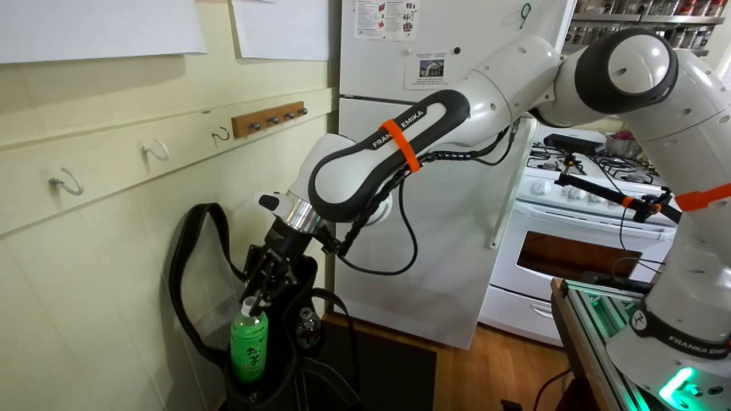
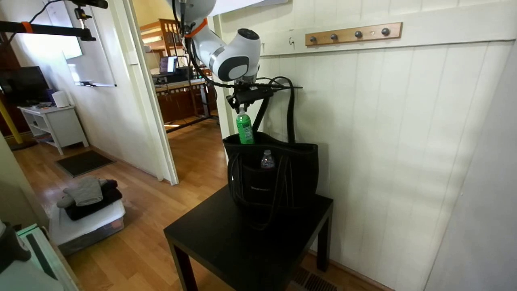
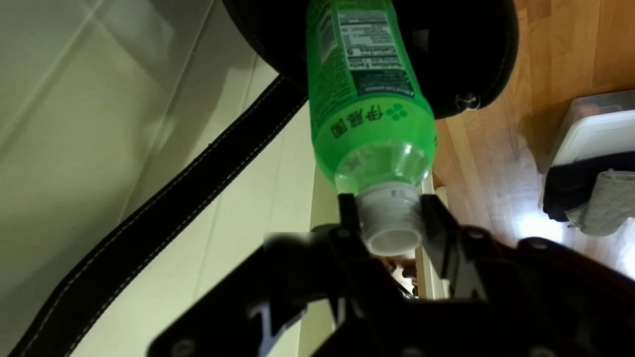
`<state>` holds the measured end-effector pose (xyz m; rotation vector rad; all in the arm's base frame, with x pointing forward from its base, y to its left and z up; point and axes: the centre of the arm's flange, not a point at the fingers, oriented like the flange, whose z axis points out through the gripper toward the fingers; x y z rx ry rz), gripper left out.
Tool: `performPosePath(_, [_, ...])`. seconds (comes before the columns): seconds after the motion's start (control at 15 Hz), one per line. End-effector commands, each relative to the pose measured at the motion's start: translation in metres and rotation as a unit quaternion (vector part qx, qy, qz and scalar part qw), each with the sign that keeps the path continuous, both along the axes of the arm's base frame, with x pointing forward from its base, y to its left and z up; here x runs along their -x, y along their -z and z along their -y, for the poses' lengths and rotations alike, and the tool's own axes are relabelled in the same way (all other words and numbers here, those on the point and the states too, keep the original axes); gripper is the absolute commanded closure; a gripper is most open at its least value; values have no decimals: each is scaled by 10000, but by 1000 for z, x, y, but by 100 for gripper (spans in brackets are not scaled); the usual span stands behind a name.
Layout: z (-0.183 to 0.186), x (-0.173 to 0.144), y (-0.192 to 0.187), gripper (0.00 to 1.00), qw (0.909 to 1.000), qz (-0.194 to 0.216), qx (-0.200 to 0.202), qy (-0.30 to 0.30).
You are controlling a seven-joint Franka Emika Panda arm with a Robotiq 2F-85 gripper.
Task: Pick up the bottles and put them inside the bag
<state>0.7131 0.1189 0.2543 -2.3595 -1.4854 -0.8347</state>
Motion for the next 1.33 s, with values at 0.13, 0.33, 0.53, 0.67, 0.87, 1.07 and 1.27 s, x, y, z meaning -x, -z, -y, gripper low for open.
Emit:
performPosePath(0.13, [-6, -22, 34, 40, 9987, -439, -120, -232])
performPosePath(0.33, [-6, -21, 41, 23, 9982, -543, -104, -231])
performPosePath(0.53, [-7, -16, 38, 1, 9986, -500, -30, -192])
performPosePath(0.67, [-8, -11, 36, 0, 9981, -598, -57, -155])
performPosePath(0.87, [-7, -4, 32, 0, 9943, -1039, 39, 220])
performPosePath(1.07, [8, 6, 31, 1, 9846, -1492, 352, 844])
performPosePath(1.27, [25, 18, 27, 0, 9698, -1831, 531, 1524])
